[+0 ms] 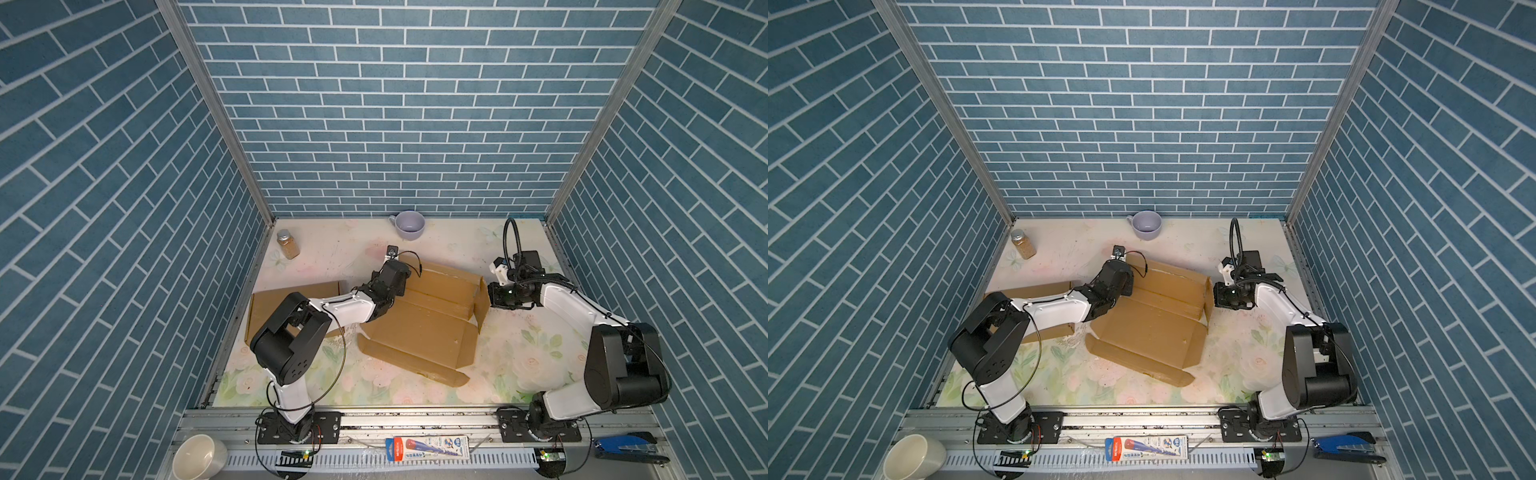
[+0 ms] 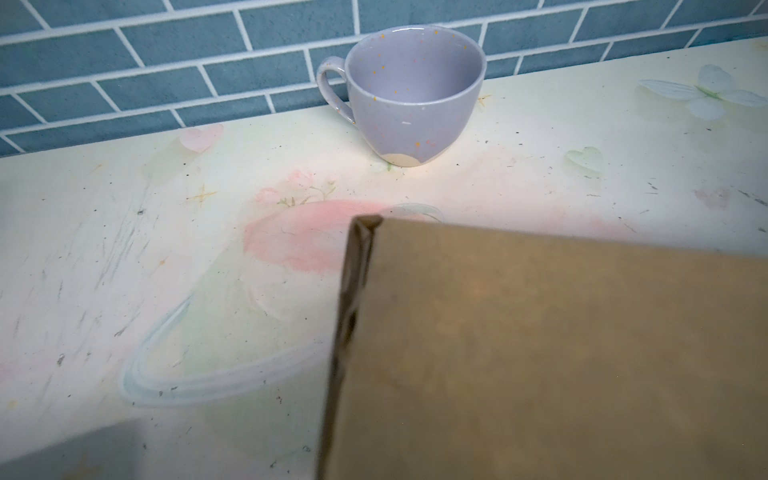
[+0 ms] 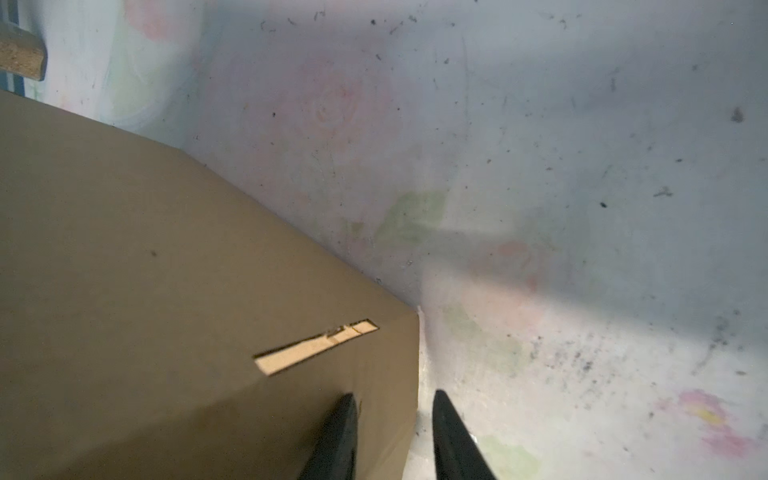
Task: Fold the paper box
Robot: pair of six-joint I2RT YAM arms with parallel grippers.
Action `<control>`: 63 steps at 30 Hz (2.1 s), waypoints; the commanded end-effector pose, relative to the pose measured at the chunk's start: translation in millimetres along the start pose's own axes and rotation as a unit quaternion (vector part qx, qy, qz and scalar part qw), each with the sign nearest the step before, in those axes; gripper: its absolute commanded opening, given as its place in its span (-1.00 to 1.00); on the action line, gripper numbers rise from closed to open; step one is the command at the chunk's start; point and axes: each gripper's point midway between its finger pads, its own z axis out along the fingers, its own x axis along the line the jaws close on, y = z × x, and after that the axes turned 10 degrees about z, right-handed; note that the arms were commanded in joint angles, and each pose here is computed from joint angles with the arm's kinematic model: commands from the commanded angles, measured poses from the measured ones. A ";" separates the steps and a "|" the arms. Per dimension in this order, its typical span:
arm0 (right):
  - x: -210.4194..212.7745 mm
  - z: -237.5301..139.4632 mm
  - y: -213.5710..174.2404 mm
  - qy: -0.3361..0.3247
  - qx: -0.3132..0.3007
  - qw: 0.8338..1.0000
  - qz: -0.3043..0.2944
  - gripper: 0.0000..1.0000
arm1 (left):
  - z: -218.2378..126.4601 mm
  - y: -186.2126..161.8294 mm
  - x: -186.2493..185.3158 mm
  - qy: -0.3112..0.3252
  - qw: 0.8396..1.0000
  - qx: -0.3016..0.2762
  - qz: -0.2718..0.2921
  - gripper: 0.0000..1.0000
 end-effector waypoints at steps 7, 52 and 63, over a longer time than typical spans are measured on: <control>-18.9 -6.6 -8.1 -0.065 0.015 0.998 0.021 -0.31 | 0.5 -43.2 6.1 0.011 0.996 0.079 0.029 -1.00; -24.3 -84.1 57.1 -0.019 -0.161 0.983 0.083 -0.27 | 1.6 -64.5 9.2 0.002 0.994 0.108 0.031 -1.00; -67.6 -15.7 89.2 -0.061 -0.140 0.987 0.046 -0.34 | 5.9 -66.3 6.2 -0.003 0.993 0.116 0.031 -1.00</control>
